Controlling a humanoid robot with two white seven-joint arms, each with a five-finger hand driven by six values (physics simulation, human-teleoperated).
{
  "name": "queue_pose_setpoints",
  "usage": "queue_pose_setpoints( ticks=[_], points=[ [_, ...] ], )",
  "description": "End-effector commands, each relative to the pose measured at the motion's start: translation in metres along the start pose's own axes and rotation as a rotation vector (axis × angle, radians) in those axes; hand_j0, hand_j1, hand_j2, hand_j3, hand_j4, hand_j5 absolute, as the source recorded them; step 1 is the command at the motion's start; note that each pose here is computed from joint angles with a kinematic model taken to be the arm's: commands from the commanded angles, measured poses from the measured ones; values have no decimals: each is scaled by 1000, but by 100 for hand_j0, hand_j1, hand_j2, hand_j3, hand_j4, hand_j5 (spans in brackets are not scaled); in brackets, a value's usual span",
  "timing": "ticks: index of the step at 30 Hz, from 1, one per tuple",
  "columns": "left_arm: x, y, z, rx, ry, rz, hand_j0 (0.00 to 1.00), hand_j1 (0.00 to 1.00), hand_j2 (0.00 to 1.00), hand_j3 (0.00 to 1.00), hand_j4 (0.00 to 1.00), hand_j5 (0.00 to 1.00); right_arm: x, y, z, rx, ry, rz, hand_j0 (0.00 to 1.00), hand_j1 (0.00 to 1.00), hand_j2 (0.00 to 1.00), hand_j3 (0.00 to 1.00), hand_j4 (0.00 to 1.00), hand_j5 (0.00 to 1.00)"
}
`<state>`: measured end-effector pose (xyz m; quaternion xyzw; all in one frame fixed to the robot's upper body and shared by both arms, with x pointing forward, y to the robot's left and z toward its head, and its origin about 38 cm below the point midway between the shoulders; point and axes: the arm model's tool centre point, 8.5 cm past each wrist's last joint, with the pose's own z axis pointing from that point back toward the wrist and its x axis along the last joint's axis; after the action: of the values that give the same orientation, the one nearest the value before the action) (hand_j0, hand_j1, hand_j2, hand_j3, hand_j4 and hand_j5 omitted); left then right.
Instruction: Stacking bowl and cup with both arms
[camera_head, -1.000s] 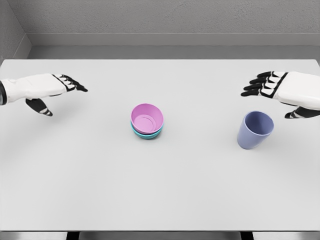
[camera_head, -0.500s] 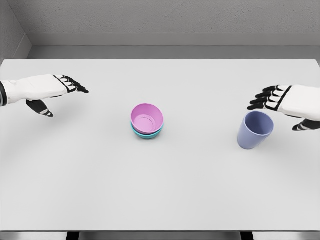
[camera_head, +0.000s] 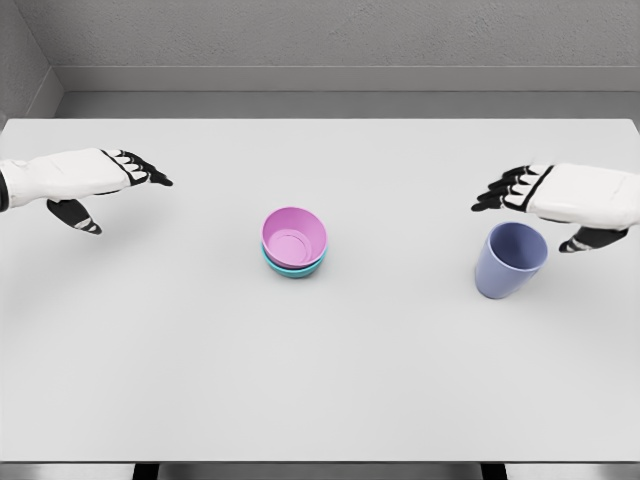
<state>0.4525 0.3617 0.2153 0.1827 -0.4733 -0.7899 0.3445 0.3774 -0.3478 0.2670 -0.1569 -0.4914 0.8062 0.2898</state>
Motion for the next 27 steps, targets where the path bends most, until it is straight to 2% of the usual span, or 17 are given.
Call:
queue_pose_setpoints(
  ticks=[1, 12, 18, 27],
  points=[
    [-1, 0, 1, 2, 3, 5, 100, 100, 100, 100, 100, 100, 2, 8, -3, 44, -11, -13, 100, 100, 100, 100, 100, 100],
    [-1, 1, 1, 4, 2, 4, 100, 100, 100, 100, 100, 100, 7, 26, -16, 83, -36, -49, 100, 100, 100, 100, 100, 100],
    [-1, 1, 1, 4, 2, 4, 100, 100, 100, 100, 100, 100, -1, 31, -18, 89, -18, -73, 100, 100, 100, 100, 100, 100],
    [-1, 0, 1, 3, 2, 5, 100, 100, 100, 100, 100, 100, -2, 32, -34, 104, -40, -75, 100, 100, 100, 100, 100, 100]
  ],
)
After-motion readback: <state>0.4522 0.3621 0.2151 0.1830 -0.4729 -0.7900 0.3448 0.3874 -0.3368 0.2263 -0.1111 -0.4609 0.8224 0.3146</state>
